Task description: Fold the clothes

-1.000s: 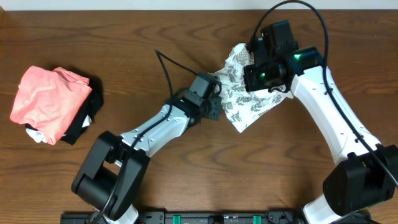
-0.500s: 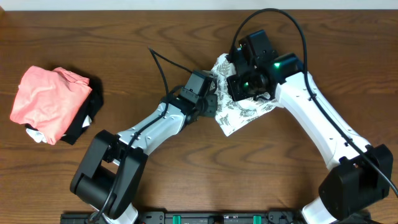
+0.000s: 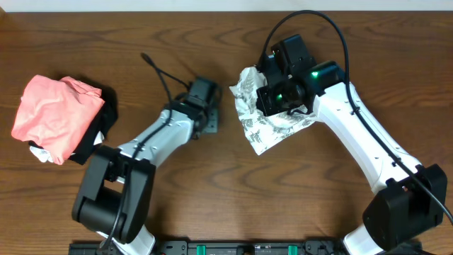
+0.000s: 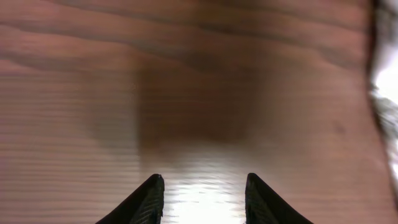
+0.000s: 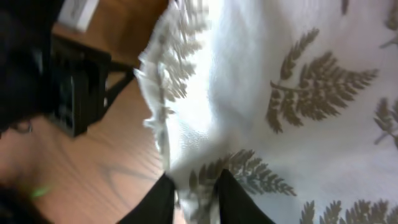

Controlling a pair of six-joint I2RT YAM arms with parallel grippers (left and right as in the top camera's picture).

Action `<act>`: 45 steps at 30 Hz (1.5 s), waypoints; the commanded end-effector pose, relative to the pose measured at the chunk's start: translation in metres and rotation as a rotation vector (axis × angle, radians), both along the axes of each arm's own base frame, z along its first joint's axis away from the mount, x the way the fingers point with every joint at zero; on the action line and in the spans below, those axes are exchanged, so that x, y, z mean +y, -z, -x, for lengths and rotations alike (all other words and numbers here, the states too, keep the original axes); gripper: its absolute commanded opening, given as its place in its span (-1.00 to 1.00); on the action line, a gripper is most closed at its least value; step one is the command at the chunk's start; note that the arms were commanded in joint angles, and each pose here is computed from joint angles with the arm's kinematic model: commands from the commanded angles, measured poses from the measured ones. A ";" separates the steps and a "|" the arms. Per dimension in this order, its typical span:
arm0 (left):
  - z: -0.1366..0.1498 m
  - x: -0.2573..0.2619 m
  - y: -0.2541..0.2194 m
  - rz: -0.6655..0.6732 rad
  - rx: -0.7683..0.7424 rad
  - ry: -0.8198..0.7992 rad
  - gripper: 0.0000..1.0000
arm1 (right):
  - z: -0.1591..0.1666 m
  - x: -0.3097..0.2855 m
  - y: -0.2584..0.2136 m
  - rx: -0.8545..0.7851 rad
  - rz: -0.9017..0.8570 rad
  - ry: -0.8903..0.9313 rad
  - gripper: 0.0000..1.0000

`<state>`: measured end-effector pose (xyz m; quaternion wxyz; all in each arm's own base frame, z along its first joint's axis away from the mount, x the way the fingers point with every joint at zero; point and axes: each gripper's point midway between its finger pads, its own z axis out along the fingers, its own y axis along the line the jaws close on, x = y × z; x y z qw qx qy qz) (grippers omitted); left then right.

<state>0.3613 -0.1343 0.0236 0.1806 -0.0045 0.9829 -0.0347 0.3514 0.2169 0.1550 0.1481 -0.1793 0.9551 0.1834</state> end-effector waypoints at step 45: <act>0.014 -0.128 -0.093 0.232 -0.318 0.557 -0.44 | -0.031 -0.115 0.096 -0.021 0.115 0.299 -0.78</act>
